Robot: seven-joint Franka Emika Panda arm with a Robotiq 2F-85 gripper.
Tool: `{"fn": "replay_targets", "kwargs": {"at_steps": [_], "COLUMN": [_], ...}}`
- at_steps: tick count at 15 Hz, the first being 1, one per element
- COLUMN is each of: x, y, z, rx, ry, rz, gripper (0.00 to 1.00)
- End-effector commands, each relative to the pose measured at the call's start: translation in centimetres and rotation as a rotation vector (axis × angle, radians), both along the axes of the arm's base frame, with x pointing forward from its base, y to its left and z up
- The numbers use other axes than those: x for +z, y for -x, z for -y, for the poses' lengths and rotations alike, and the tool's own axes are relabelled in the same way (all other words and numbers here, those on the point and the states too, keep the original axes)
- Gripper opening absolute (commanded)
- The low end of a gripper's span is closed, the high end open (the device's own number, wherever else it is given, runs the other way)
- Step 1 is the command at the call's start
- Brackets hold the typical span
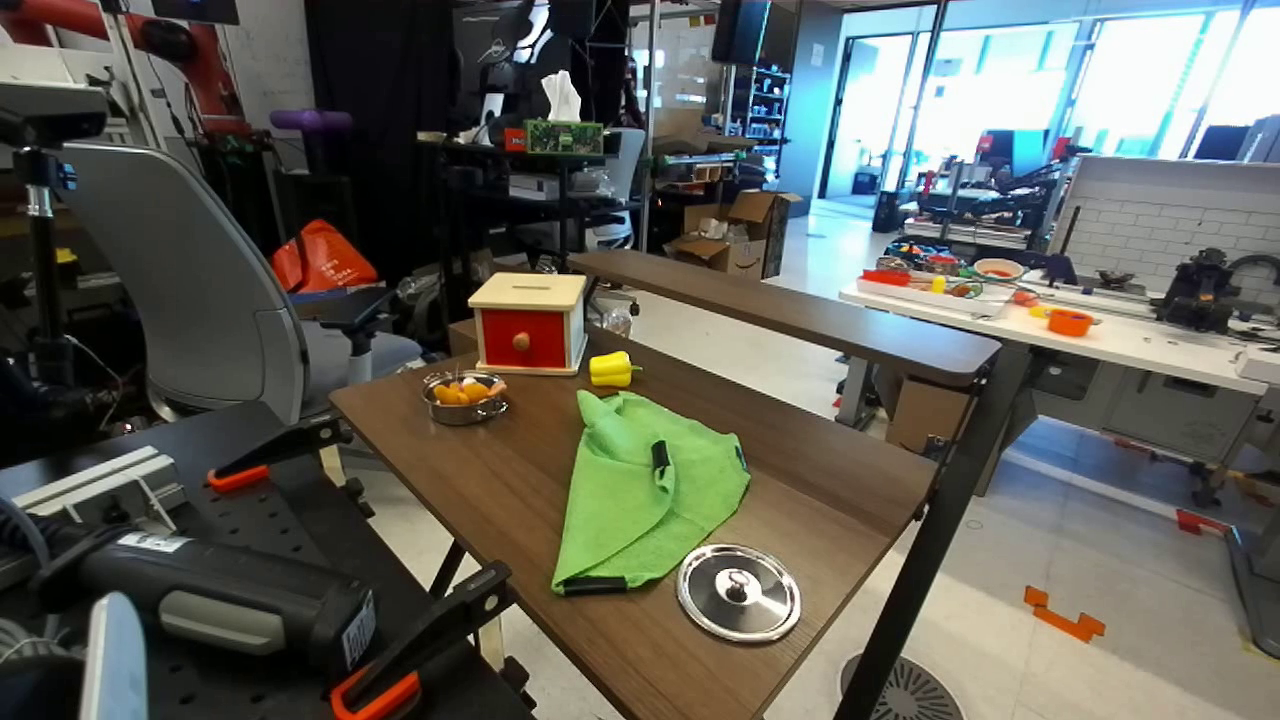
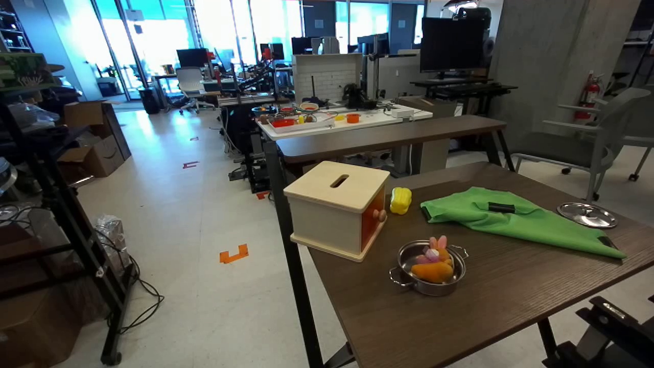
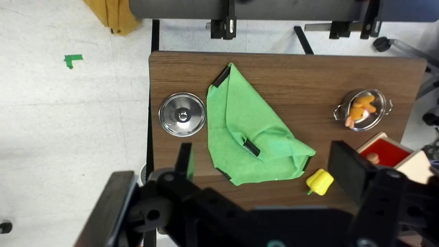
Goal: Fold the green rag in half
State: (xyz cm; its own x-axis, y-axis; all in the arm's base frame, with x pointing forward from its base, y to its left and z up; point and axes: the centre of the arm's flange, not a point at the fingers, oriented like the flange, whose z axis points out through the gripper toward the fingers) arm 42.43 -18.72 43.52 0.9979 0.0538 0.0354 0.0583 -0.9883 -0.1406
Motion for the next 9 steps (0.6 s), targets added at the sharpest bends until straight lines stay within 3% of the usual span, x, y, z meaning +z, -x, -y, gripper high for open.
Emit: {"fn": "replay_targets", "kwargs": {"at_steps": [1, 9], "x": [-4.0, -16.0], "y": [-2.6, -5.8], "z": [-1.1, -4.1], "rx": [-0.071, -0.113], "ry": [0.031, 0.098], "rz": [0.004, -0.086], "gripper": [1.00, 1.00]}}
